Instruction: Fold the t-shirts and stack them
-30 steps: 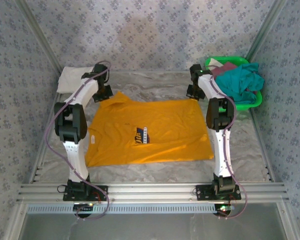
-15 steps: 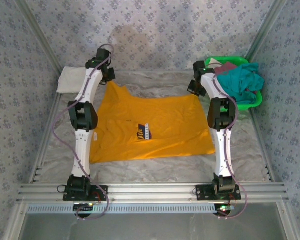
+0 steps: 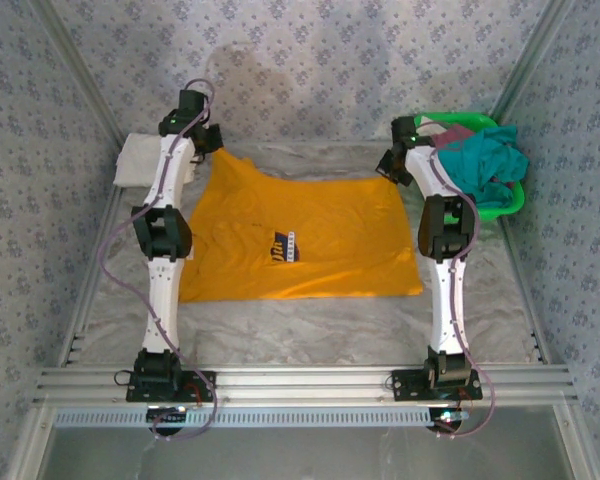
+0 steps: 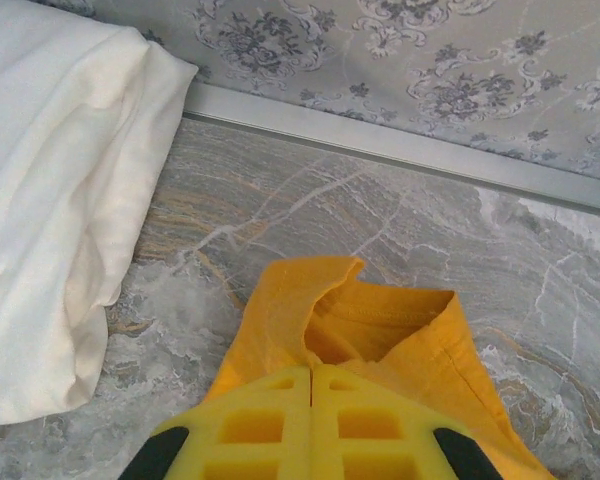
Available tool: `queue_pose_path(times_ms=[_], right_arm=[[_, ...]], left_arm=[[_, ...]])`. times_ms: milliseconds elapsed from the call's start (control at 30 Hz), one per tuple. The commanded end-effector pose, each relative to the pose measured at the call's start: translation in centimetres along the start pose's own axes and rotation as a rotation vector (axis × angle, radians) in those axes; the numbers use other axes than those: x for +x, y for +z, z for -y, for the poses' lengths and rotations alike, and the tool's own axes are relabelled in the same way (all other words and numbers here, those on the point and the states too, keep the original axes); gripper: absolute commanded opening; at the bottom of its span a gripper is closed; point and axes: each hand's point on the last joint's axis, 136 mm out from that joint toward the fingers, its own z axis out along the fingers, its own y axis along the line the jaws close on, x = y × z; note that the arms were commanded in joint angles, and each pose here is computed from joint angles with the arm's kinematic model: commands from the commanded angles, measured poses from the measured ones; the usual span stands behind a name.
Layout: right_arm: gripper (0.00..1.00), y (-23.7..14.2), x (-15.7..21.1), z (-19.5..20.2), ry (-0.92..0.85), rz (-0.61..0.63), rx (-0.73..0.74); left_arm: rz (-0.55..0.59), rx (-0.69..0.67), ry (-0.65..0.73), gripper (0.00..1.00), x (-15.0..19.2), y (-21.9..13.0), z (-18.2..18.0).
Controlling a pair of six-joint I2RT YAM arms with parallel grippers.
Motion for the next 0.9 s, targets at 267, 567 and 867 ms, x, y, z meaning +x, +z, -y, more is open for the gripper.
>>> queue_pose_path(times_ms=[267, 567, 867], right_arm=[[0.00, -6.0, -1.8, 0.2, -0.057, 0.167, -0.053], [0.00, -6.4, -0.8, 1.9, -0.089, 0.202, -0.044], [0.00, -7.2, 0.1, 2.9, -0.124, 0.251, -0.065]], left_arm=[[0.069, -0.043, 0.087, 0.00, -0.6, -8.0, 0.6], [0.092, -0.054, 0.059, 0.00, 4.3, -11.2, -1.2], [0.068, -0.116, 0.065, 0.00, 8.8, -14.3, -3.5]])
